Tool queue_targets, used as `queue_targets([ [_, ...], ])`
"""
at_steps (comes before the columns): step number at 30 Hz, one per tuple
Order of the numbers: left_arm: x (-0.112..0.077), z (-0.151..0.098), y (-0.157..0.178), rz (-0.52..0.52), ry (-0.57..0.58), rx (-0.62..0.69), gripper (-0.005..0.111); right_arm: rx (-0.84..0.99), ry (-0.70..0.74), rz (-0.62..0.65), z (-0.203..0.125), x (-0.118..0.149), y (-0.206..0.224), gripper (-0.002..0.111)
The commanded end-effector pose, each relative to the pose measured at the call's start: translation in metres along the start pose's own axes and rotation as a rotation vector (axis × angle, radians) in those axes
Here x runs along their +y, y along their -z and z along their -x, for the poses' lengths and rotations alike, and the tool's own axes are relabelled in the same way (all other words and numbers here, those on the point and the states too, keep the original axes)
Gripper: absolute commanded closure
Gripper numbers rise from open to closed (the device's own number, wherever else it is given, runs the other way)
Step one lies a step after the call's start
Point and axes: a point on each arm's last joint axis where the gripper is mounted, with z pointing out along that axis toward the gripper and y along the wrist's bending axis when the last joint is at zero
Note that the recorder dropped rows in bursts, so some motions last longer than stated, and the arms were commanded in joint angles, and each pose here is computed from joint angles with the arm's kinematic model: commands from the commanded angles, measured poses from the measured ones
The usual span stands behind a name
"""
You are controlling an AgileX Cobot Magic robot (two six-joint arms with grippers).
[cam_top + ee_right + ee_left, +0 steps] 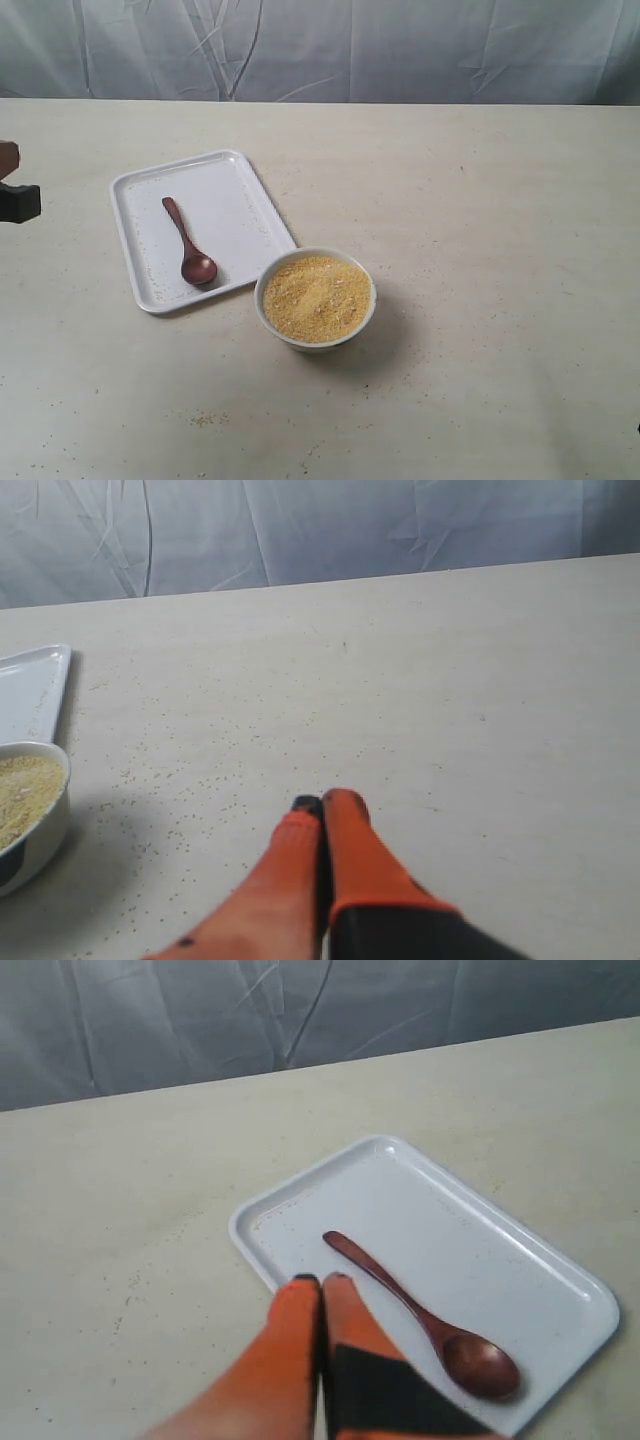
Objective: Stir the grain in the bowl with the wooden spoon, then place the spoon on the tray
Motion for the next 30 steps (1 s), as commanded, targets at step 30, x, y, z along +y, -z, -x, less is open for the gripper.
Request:
queue_targets([
  [30,0.0,-0.126,0.081,0.212,-0.072,-0.282,0.107,-0.013,-0.012,0.002,0.0,0.0,0.0,0.109],
])
